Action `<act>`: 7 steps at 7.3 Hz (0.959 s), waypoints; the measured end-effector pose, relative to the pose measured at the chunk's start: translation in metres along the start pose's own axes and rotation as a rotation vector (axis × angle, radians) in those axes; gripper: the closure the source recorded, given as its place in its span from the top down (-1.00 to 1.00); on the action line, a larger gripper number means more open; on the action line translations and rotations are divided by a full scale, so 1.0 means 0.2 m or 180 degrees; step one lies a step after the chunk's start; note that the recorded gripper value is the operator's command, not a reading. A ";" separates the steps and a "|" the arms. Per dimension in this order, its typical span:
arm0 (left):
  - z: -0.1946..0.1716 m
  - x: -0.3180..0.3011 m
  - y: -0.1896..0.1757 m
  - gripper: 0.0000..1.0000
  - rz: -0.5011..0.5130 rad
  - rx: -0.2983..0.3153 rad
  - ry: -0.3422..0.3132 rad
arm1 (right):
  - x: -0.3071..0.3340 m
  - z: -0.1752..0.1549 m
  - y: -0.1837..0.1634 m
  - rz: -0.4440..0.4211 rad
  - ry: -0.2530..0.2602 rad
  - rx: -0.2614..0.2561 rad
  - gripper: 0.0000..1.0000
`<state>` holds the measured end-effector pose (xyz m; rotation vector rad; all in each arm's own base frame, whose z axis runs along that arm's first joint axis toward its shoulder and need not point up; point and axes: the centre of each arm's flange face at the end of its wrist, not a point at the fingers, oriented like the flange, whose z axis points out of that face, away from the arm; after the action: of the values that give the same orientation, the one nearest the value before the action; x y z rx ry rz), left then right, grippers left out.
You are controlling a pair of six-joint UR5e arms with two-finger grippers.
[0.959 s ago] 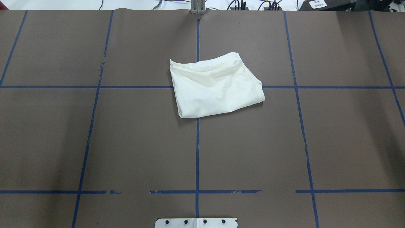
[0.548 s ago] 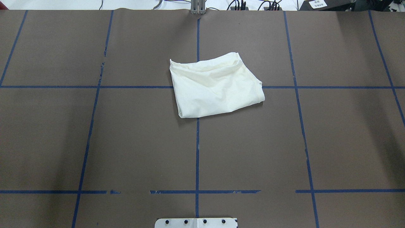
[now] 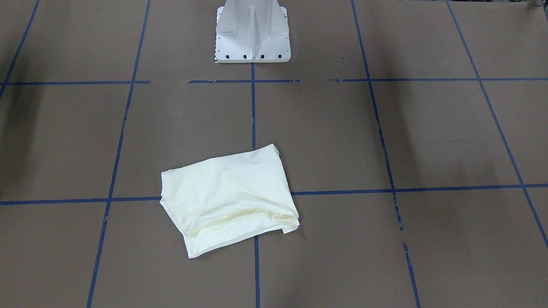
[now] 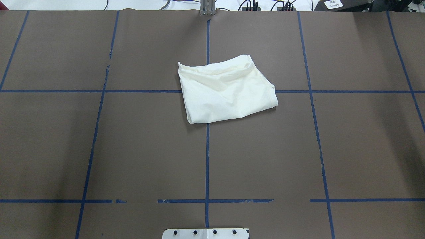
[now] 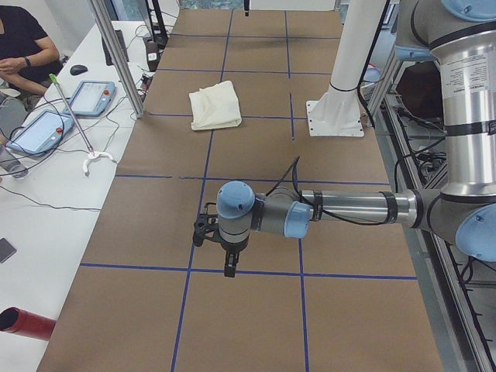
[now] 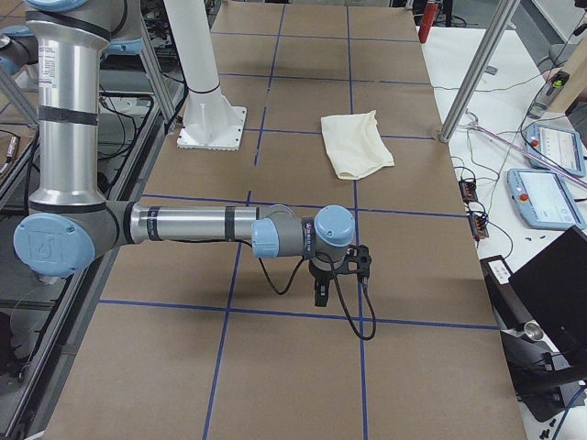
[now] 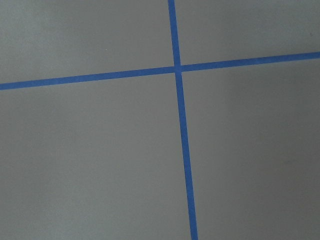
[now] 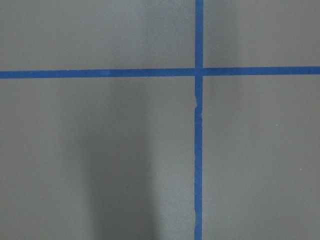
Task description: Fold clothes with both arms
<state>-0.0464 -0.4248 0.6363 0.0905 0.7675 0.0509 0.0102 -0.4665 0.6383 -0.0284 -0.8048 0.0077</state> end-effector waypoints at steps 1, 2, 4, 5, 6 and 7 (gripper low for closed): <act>-0.03 0.03 0.00 1.00 -0.0031 -0.0034 -0.0002 | 0.00 0.00 0.00 -0.0002 -0.0003 0.0000 1.00; -0.07 0.06 0.01 1.00 -0.0050 -0.0056 -0.0004 | 0.00 0.00 0.00 -0.0005 -0.0004 -0.0003 1.00; -0.09 0.08 0.04 1.00 0.0064 -0.0088 -0.0003 | 0.00 0.00 0.00 -0.0027 -0.0001 0.0000 1.00; -0.09 0.08 0.05 1.00 0.0157 -0.0099 -0.0001 | 0.01 0.00 0.00 -0.0035 0.0012 0.0006 1.00; -0.09 0.08 0.05 1.00 0.0206 -0.0099 0.0002 | 0.01 0.00 0.00 -0.0042 0.0035 0.0010 1.00; -0.10 0.09 0.04 1.00 0.0230 -0.0092 0.0007 | 0.01 0.00 0.00 -0.0048 0.0071 0.0017 1.00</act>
<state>-0.0473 -0.4148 0.6108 0.0907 0.7653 0.1307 0.0119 -0.4664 0.6407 -0.0175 -0.7828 -0.0047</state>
